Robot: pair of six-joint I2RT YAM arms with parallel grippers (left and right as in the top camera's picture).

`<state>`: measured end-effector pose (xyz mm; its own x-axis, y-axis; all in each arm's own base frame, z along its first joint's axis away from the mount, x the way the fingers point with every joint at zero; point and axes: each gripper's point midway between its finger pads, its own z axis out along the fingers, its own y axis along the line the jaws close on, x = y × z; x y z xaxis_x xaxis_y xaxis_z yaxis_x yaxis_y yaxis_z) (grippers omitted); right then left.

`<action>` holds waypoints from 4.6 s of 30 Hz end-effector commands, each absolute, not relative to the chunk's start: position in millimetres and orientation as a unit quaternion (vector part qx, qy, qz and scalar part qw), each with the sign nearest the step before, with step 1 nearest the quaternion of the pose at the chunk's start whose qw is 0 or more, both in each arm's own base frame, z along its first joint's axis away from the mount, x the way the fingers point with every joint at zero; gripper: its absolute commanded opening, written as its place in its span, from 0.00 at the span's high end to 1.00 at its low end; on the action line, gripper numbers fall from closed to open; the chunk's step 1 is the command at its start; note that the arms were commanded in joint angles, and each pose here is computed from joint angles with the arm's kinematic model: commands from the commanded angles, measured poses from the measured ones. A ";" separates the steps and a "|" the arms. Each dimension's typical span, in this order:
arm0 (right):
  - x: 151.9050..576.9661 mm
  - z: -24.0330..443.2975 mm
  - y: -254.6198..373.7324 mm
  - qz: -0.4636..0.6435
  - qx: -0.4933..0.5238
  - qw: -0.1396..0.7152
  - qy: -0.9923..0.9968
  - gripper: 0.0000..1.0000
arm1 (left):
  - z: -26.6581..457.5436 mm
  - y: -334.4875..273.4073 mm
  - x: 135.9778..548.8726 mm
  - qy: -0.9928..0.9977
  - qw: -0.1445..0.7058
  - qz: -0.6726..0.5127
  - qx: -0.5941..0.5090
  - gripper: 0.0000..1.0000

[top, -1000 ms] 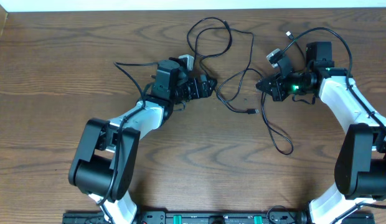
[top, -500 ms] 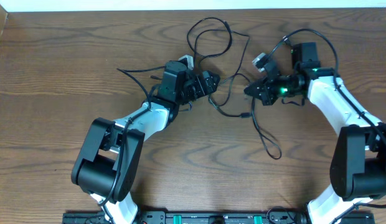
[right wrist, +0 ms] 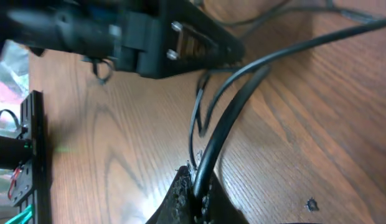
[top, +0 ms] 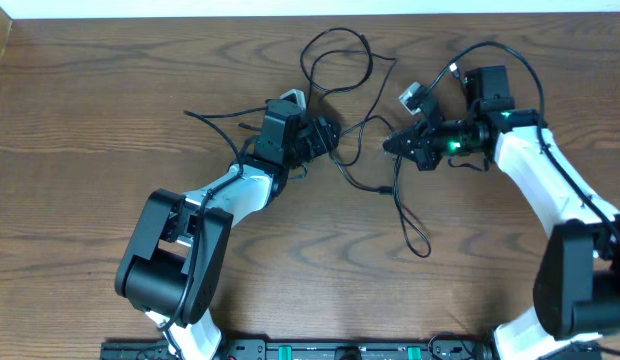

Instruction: Untangle cables

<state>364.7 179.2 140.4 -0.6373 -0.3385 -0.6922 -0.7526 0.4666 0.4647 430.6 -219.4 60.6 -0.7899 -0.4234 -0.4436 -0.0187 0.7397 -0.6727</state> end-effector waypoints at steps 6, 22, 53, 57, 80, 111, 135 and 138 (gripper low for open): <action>351.1 189.2 186.7 0.406 -0.368 0.312 0.776 0.99 | 58.8 -220.4 434.2 0.884 0.304 -0.331 -0.126 0.35; 343.1 191.2 190.4 0.422 -0.367 0.300 0.773 0.99 | 79.9 -251.7 433.8 0.860 0.322 -0.376 -0.122 0.92; 399.7 143.7 -48.2 0.156 -0.088 0.325 0.929 0.99 | 12.2 69.3 435.2 0.826 0.270 -0.186 -0.459 0.93; 402.9 148.1 -75.1 0.139 -0.061 0.345 0.926 0.99 | 9.8 102.3 422.2 0.813 0.260 -0.191 -0.486 0.93; 394.9 155.8 -217.3 -0.053 0.276 0.365 0.888 0.99 | -6.2 236.5 333.4 0.723 0.234 -0.117 -0.639 0.92; 434.5 222.2 -245.8 -0.146 0.297 0.499 0.801 0.99 | -10.4 106.5 379.9 0.905 0.206 -0.141 -0.345 0.92; 390.8 244.2 -346.1 -0.332 0.271 0.461 0.777 0.99 | -18.3 90.7 366.2 0.919 0.168 -0.132 -0.331 0.92; 418.5 209.2 -326.5 -0.280 0.249 0.457 0.806 0.93 | -18.9 90.1 364.5 0.920 0.164 -0.132 -0.331 0.93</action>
<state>383.1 -348.5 239.6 -0.4380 0.1267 -0.8900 0.7408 0.6118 -0.2775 383.9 92.7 0.5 -0.6979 -0.6654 -0.2648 -0.5431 0.7327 -0.4101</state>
